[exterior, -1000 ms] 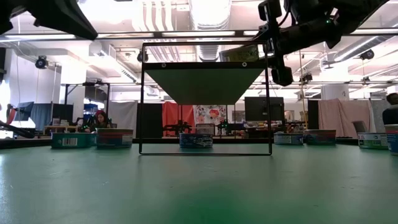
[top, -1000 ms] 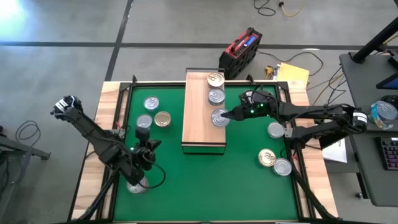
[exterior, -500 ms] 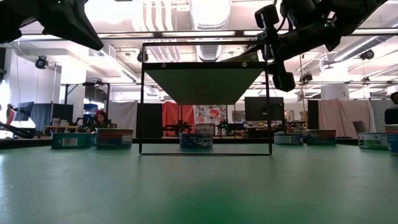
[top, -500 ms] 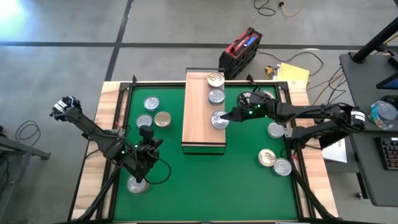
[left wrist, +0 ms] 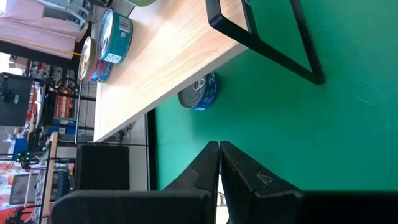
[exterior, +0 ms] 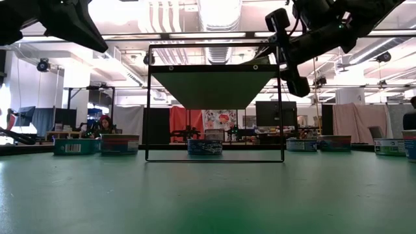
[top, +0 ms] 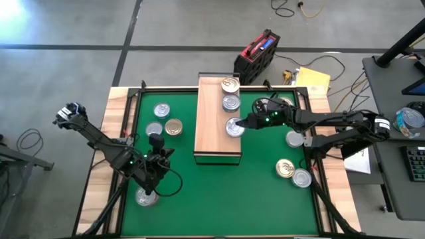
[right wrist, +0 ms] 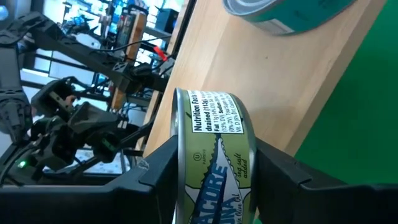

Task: Stack canned seafood by type on shelf
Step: Put the bottom green tuna can on the shelf

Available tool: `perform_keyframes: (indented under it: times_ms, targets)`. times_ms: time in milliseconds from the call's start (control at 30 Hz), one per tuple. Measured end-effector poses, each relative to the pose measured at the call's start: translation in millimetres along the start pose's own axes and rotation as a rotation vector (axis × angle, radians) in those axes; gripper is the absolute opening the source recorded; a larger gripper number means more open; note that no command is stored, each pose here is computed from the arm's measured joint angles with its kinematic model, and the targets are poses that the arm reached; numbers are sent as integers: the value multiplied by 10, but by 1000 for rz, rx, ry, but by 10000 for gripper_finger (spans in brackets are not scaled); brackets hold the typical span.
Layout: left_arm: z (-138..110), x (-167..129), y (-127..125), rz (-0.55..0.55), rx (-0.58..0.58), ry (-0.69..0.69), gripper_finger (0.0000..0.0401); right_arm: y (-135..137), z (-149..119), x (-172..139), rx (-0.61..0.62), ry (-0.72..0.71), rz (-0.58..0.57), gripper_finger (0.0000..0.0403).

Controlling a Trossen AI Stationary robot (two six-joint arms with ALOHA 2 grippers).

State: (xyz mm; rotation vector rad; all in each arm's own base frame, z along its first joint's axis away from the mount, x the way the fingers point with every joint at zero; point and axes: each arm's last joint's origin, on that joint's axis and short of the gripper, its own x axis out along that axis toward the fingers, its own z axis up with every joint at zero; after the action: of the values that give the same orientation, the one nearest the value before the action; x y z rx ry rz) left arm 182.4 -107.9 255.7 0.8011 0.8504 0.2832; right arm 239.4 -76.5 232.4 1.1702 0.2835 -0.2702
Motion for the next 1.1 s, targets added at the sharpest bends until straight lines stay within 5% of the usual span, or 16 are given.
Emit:
perform_keyframes:
  times_ms: [200,833,1100]
  targets:
    - [0,0,0,2,0,0,0,-1,6,-2,2,-18,-9,159]
    - [0,3,11,29,-1,0,0,-3,5,0,-5,-38,-22,252]
    - [-1,21,25,33,-8,7,0,257,26,0,-72,-26,-20,278]
